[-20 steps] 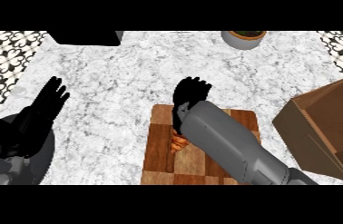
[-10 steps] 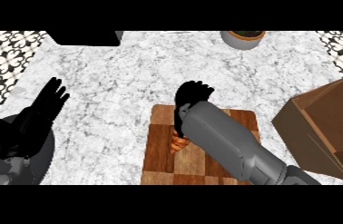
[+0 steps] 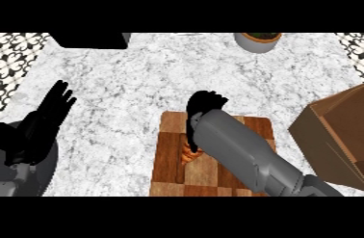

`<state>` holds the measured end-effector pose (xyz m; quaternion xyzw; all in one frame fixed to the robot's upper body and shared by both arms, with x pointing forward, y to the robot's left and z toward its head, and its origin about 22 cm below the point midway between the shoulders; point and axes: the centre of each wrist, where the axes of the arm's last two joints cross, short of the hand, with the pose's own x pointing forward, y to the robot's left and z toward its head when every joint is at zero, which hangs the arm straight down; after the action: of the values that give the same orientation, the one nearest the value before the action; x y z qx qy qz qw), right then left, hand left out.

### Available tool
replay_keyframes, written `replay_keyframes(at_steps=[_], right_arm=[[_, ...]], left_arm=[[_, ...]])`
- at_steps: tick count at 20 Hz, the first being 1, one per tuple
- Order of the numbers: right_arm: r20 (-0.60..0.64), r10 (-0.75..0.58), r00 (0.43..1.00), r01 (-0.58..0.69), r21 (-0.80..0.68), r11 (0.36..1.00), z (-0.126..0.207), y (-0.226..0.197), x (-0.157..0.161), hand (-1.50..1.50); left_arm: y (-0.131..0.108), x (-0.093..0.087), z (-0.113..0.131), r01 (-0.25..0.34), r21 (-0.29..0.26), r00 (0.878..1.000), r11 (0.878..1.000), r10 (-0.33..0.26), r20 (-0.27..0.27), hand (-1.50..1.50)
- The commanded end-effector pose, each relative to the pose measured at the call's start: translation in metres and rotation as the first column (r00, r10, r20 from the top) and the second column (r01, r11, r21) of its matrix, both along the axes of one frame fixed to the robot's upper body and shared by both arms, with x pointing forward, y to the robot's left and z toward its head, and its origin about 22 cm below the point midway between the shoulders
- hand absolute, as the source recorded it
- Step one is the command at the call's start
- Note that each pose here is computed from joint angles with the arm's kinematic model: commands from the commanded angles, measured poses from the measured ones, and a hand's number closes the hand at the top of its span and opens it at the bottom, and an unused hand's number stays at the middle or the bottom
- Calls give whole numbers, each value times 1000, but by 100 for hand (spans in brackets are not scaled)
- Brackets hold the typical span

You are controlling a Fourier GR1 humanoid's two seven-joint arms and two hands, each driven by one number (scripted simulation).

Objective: Pick the croissant from the cutting board and place it in the cardboard box

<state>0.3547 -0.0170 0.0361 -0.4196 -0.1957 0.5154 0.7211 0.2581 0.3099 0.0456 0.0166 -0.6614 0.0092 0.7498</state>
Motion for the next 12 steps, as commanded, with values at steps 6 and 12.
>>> replay_keyframes(at_steps=[6,12], right_arm=[[-79,-180,981,166,-160,973,-17,6,-9,-150],[-54,-183,982,174,-132,976,-21,9,-16,-150]], left_arm=[[-3,-4,-1,-13,-11,1000,1000,13,-13,0],[6,-1,3,-12,-4,1000,1000,12,-5,0]])
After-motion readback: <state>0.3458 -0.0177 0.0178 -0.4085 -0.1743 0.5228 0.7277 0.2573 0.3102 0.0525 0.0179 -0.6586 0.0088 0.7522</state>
